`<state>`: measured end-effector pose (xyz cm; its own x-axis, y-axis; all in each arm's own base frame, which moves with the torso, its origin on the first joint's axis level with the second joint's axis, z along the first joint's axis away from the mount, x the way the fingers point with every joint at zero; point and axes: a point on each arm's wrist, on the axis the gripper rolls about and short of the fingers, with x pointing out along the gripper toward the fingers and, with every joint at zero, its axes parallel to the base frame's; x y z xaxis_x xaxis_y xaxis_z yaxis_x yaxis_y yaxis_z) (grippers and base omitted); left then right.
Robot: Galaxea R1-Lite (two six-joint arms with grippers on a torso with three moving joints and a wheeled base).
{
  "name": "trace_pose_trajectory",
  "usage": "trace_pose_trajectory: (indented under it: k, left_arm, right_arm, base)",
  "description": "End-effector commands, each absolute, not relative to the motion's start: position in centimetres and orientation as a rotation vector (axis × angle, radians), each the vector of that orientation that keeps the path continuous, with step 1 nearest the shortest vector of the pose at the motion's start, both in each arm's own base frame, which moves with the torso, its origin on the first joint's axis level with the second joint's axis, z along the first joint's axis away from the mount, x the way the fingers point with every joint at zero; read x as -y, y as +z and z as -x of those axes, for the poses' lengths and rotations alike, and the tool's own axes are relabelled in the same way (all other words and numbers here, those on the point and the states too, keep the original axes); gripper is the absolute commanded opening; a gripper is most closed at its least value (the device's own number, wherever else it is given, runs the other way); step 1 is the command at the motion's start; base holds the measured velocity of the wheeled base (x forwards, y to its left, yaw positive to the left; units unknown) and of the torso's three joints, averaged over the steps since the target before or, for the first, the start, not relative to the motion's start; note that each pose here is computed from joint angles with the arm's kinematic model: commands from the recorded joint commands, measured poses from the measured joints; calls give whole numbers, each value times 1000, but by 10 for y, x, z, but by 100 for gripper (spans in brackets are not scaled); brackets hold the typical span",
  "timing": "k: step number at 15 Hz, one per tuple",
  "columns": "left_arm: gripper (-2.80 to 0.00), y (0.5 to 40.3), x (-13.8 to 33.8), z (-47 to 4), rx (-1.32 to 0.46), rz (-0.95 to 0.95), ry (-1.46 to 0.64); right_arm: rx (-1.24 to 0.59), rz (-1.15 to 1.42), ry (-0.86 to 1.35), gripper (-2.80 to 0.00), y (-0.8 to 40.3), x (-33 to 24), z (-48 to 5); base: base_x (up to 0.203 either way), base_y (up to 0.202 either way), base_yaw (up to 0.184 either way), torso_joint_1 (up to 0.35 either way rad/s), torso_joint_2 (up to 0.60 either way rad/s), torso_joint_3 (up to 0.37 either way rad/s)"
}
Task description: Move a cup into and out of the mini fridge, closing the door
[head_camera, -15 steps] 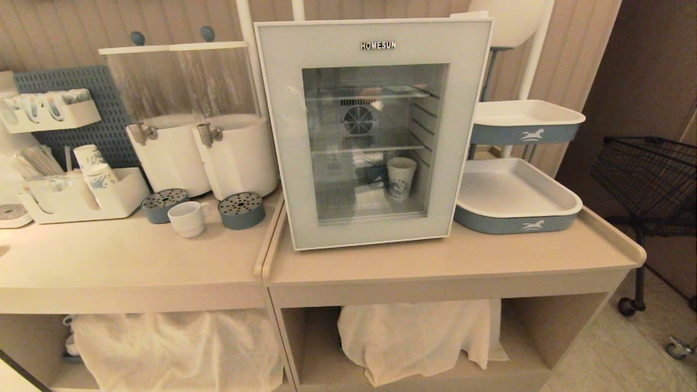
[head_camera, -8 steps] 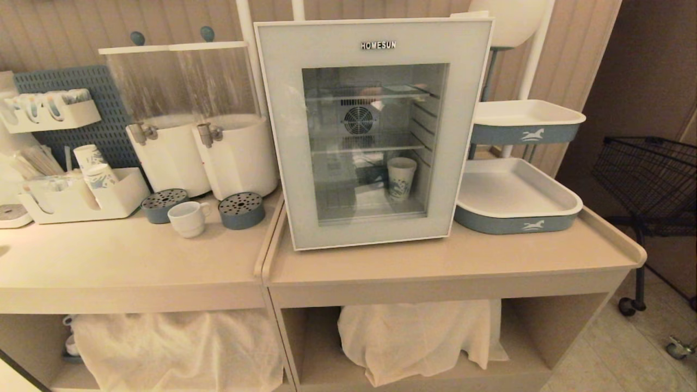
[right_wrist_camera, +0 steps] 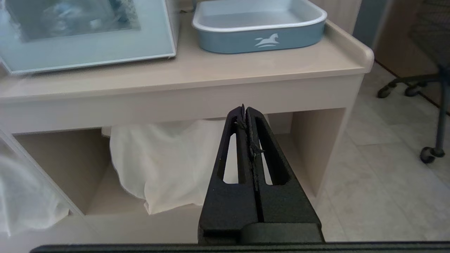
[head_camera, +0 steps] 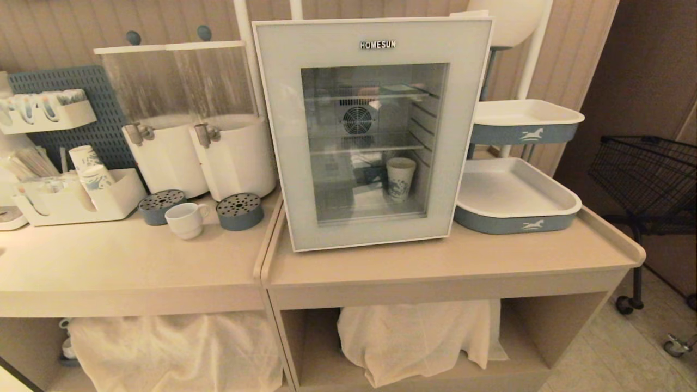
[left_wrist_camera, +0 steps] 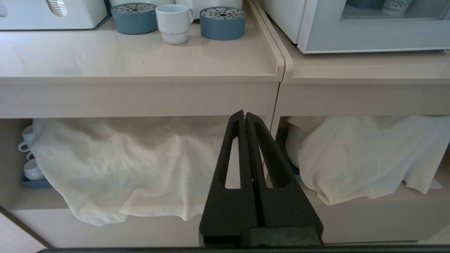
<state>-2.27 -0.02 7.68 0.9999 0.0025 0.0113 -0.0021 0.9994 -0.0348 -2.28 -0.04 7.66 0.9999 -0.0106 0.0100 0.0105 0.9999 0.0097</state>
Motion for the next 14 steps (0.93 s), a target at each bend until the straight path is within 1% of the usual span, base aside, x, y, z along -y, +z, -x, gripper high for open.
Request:
trace_pose_trajectory:
  k: [1,3,7,9,11,14]
  left_arm:
    - [-280,77,0,23,11,35,3]
    - [-280,77,0,23,11,35,3]
    - [-280,77,0,23,11,35,3]
    - [-280,77,0,23,11,35,3]
    - [-280,77,0,23,11,35,3]
    - [-280,77,0,23,11,35,3]
  right_arm:
    - [6,-9,-11,-280,76,0,23]
    - [6,-9,-11,-280,76,0,23]
    - [8,-9,-11,-280,76,0,23]
    - [8,-9,-11,-280,76,0,23]
    - [6,-9,-11,-280,76,0,23]
    - [6,-9,-11,-280,76,0,23]
  base:
    - [3,74,-11,1,2,1]
    - [1,145,0,4,5,2]
    - [-2,200,9,2,2,1]
    - [-64,154,-5,2,4,2]
    - [-137,131,-3,0,5,5]
    - [-187,184,9,2,5,8]
